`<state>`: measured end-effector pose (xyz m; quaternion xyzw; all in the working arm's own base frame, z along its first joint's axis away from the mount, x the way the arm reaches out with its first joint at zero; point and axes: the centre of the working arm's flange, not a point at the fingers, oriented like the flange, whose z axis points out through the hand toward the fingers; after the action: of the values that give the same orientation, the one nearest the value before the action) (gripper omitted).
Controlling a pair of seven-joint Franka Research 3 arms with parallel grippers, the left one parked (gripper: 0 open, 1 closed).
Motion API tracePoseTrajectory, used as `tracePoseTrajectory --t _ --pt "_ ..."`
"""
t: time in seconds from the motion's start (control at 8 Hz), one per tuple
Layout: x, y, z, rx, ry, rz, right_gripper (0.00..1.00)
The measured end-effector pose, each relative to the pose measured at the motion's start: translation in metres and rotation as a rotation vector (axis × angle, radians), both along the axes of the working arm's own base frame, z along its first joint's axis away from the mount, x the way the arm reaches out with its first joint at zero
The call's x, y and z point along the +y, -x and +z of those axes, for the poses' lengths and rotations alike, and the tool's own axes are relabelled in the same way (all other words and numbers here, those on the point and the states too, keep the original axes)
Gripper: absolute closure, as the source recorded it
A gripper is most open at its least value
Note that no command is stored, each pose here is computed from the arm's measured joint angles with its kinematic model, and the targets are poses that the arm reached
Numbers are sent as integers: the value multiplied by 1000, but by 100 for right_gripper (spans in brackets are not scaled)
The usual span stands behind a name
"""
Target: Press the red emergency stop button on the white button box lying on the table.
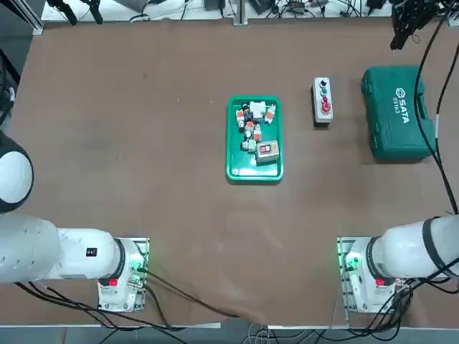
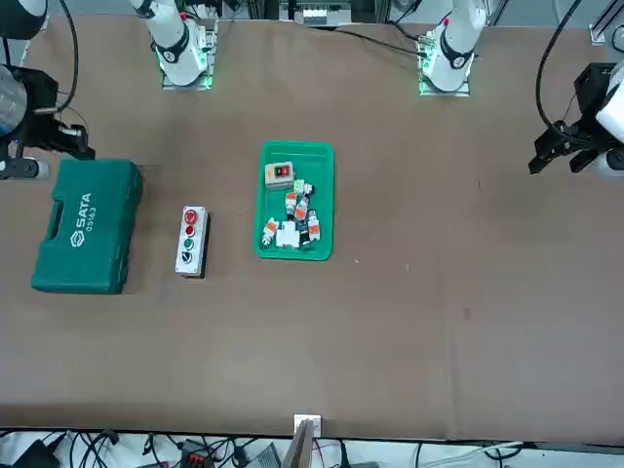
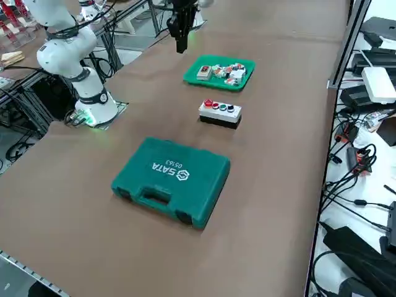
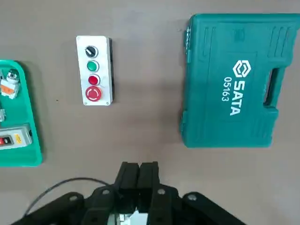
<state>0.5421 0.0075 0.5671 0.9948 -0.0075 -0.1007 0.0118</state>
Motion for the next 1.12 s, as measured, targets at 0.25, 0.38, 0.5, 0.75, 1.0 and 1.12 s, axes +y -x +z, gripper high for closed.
tracePoseTrajectory --t 0.25,0.38,0.5,0.75,1.0,1.12 --pt "16 2 -18 30 -20 17 99" --pt "25 0 -30 27 -39 7 99" --pt "32 -2 -47 13 -47 -5 99" --pt "58 -6 -95 -33 -40 -39 99" --pt "92 1 -152 -103 -33 -87 99" --pt "103 8 -177 -133 -35 -97 99"
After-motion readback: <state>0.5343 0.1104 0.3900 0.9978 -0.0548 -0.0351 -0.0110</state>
